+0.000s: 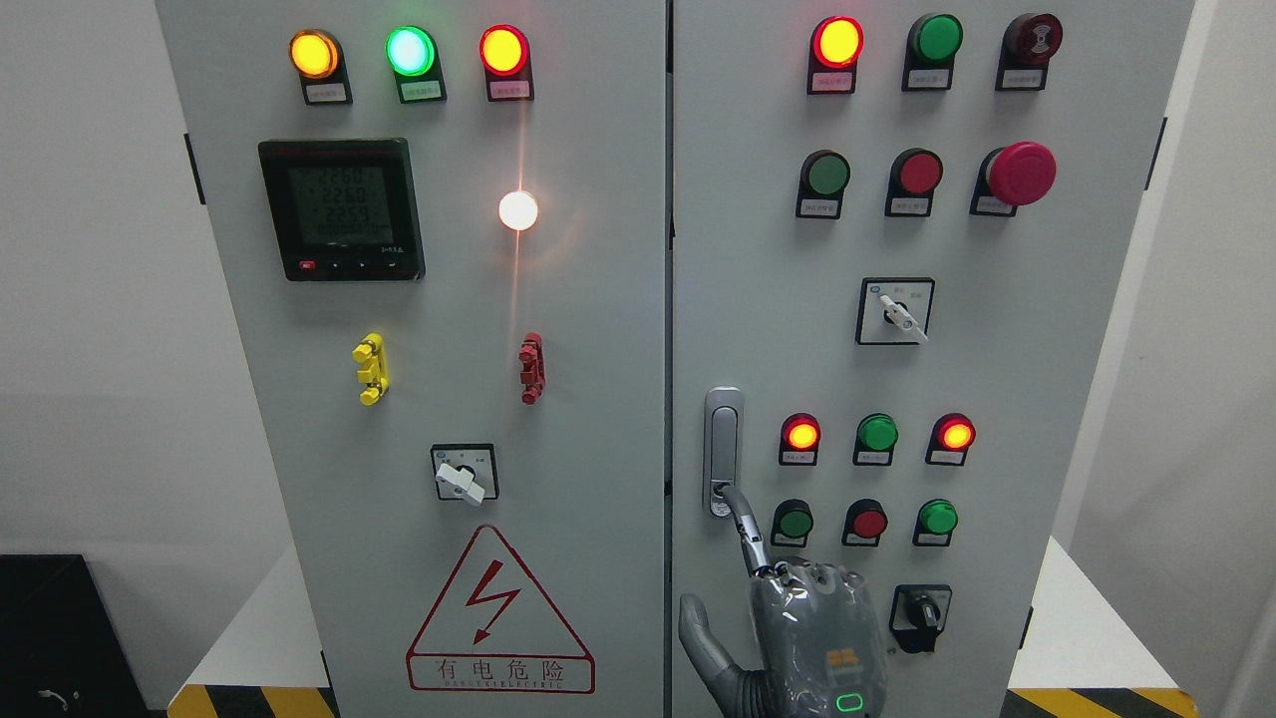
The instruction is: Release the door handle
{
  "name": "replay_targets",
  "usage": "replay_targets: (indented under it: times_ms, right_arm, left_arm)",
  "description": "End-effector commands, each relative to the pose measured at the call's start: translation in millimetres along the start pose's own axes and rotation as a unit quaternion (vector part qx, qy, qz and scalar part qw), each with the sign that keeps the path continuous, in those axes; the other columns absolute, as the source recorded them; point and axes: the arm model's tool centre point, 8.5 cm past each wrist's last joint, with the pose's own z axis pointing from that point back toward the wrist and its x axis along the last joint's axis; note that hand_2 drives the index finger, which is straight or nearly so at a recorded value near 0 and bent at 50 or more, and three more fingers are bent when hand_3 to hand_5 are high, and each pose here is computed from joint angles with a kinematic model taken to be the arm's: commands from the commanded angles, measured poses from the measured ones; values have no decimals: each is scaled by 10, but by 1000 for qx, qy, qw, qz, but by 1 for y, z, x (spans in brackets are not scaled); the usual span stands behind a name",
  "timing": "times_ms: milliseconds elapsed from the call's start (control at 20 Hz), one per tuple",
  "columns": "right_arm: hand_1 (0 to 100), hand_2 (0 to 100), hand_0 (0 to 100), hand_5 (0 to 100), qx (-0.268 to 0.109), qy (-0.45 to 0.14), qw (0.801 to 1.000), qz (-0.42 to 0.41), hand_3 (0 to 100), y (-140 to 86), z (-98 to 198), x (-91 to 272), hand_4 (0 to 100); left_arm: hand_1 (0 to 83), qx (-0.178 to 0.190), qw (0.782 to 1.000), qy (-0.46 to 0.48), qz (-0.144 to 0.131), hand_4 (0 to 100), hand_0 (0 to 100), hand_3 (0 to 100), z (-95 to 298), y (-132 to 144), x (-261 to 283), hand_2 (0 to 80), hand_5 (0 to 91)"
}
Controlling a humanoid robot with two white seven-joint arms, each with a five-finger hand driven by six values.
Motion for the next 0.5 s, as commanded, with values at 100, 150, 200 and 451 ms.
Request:
replay_targets:
  times_ms: [100,150,200,451]
  right_arm:
    - [291,7,516,1000,29,7,1000,8,1000,19,-2,1,1000]
    - [291,7,516,1000,28,7,1000,9,1000,19,-3,1,1000]
    - [291,7,517,1000,28,6,1000,9,1000,19,-3,1,1000]
    - [291,7,517,1000,26,0,1000,16,1000,19,-7,5,1000]
  left_arm:
    - [556,0,1000,0,0,0,120,0,0,0,0,0,0]
    - [556,0,1000,0,0,0,120,0,0,0,0,0,0]
    - [556,0,1000,0,0,0,120,0,0,0,0,0,0]
    - [556,0,1000,0,0,0,120,0,0,0,0,0,0]
